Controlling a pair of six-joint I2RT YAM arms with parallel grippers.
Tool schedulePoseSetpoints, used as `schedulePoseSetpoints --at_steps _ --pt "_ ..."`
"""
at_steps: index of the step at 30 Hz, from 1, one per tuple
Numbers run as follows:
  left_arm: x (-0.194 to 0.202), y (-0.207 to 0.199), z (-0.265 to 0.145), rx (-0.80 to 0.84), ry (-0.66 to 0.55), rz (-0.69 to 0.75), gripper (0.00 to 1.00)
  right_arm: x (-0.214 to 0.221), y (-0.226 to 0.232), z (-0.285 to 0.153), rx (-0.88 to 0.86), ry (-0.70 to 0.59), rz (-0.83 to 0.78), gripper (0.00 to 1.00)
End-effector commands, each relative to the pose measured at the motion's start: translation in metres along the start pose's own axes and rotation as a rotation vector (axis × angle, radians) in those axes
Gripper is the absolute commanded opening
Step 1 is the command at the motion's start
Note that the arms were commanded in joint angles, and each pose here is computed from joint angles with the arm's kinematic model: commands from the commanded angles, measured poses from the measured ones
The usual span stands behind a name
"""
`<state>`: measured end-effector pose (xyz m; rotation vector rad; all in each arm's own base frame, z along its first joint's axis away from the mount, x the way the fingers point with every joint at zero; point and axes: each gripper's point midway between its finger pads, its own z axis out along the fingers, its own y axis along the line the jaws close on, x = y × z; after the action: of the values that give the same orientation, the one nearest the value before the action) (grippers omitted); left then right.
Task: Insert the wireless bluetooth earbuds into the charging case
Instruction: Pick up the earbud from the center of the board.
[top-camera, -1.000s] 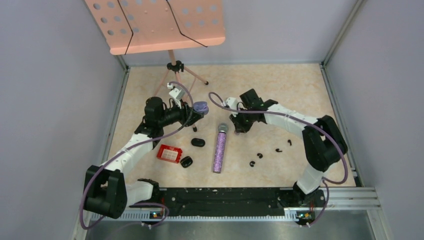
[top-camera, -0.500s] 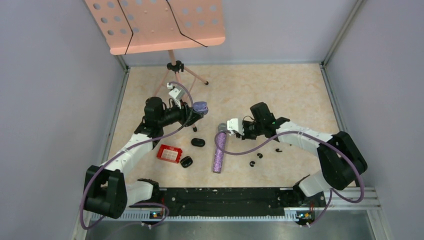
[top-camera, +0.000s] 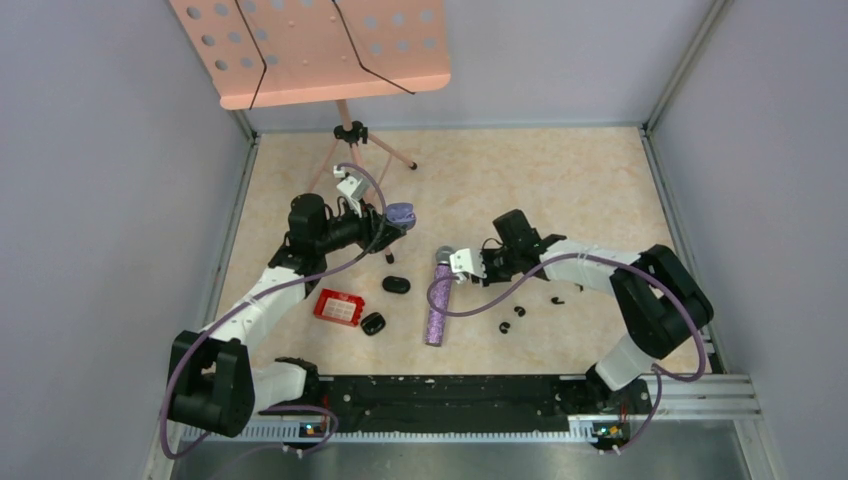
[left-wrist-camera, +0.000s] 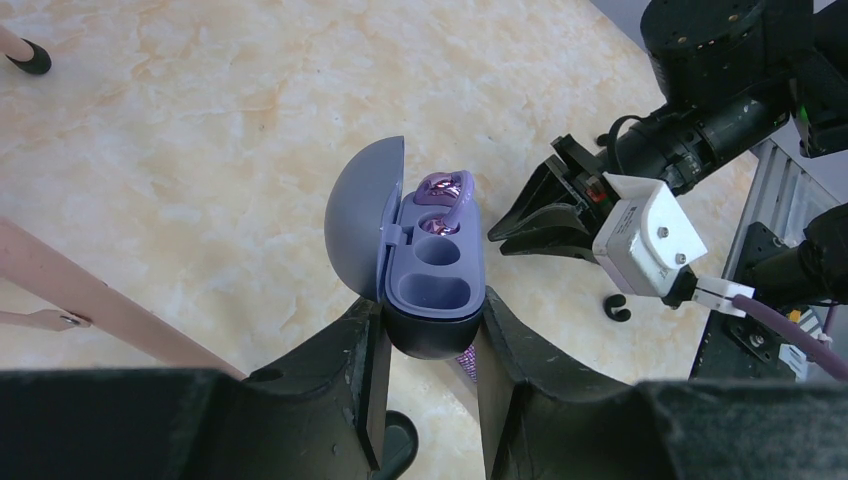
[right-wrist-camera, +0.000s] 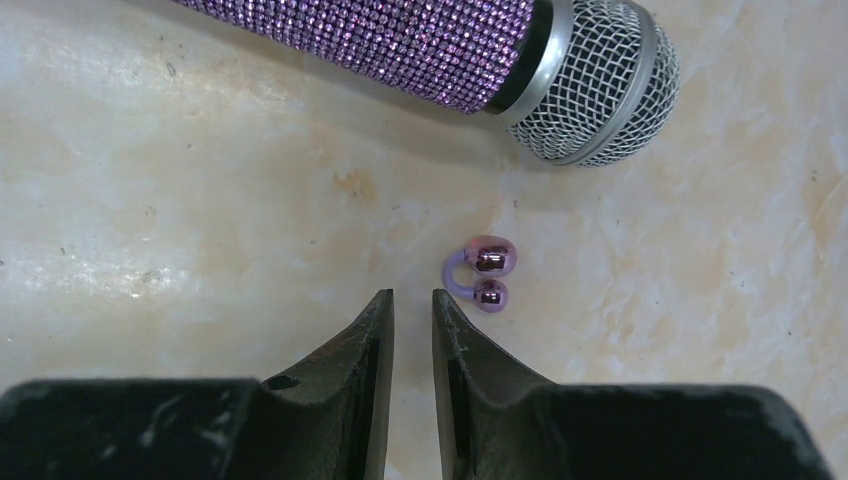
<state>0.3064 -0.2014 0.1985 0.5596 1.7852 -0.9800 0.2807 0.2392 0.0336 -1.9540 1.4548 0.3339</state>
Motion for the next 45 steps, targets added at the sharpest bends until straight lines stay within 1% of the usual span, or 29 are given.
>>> schedulePoseSetpoints --at_steps 1,11,20,25,27,30,32,35,37,41,45 --pt "-0.013 0.002 0.001 0.0 -0.032 0.039 0.0 -0.013 -0.018 0.002 0.017 -0.023 -0.065 0.21" --pt "-0.012 0.005 0.002 -0.004 -0.028 0.028 0.0 -0.012 -0.025 0.009 0.015 -0.016 -0.08 0.21" --pt "-0.012 0.007 0.003 -0.008 -0.025 0.024 0.0 -0.001 -0.017 0.02 -0.046 0.016 -0.104 0.2" --pt "-0.012 0.009 0.003 -0.011 -0.025 0.024 0.0 0.003 -0.019 0.024 -0.05 0.03 -0.106 0.19" --pt "-0.011 0.009 0.003 -0.011 -0.023 0.023 0.0 0.005 -0.02 0.027 -0.057 0.037 -0.102 0.15" --pt "-0.011 0.009 0.003 -0.009 -0.021 0.024 0.0 0.007 -0.025 0.03 -0.053 0.053 -0.079 0.05" --pt "-0.01 0.009 0.004 -0.007 -0.019 0.026 0.0 0.004 -0.032 0.027 -0.036 0.054 -0.065 0.01" --pt "-0.009 0.008 0.004 0.002 -0.012 0.039 0.0 -0.009 -0.043 0.012 -0.001 0.041 -0.038 0.0" --pt "-0.008 0.007 0.004 0.015 -0.008 0.054 0.0 -0.027 -0.051 -0.01 0.03 0.007 -0.015 0.0" --pt "-0.006 -0.001 0.005 0.084 0.002 0.103 0.0 -0.067 -0.056 -0.058 0.038 -0.128 0.093 0.0" --pt "-0.005 -0.014 0.007 0.199 -0.012 0.198 0.0 -0.11 -0.065 -0.101 0.002 -0.284 0.257 0.0"
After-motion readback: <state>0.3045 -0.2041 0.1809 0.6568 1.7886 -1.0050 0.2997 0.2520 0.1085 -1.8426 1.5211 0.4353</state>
